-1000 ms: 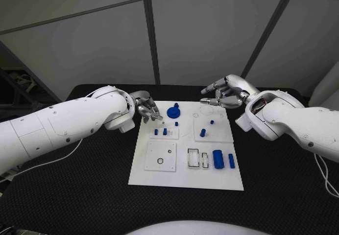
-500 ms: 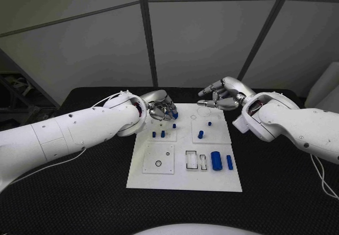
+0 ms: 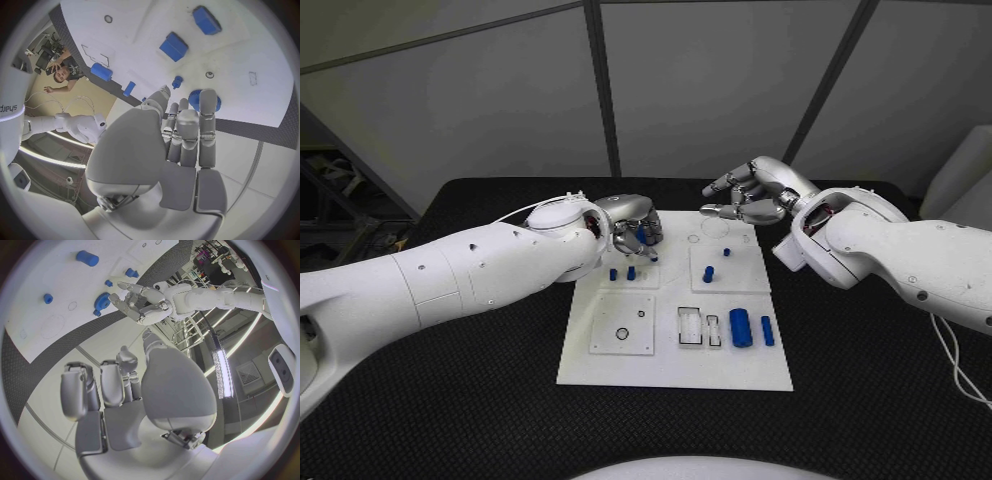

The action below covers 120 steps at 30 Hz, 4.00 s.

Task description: Assemble the parts on the task board

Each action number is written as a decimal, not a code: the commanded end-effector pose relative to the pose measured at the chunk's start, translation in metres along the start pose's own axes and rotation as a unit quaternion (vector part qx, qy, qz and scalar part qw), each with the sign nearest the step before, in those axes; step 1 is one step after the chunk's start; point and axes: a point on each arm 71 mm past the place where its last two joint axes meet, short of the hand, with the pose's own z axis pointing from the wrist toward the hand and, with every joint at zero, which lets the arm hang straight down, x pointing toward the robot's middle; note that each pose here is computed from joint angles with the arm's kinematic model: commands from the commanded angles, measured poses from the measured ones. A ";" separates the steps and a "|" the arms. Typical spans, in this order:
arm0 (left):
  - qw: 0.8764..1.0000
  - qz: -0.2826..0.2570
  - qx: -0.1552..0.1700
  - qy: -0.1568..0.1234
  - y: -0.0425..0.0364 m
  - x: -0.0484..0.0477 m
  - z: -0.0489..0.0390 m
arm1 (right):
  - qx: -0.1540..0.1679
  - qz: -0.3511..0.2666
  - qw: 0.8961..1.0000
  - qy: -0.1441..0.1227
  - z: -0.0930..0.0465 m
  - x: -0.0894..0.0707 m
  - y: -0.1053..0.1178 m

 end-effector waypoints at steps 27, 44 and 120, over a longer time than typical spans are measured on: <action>0.998 0.032 -0.006 0.049 -0.0006 0.0176 0.0118 | -0.007 -0.003 1.000 0.002 0.001 0.002 0.004; 0.997 0.033 -0.014 0.061 0.0005 0.0221 0.0166 | -0.008 -0.003 1.000 0.004 0.002 0.002 0.005; 0.997 -0.043 -0.065 0.021 0.0434 0.0027 -0.0284 | -0.004 -0.004 1.000 0.004 0.003 0.002 0.002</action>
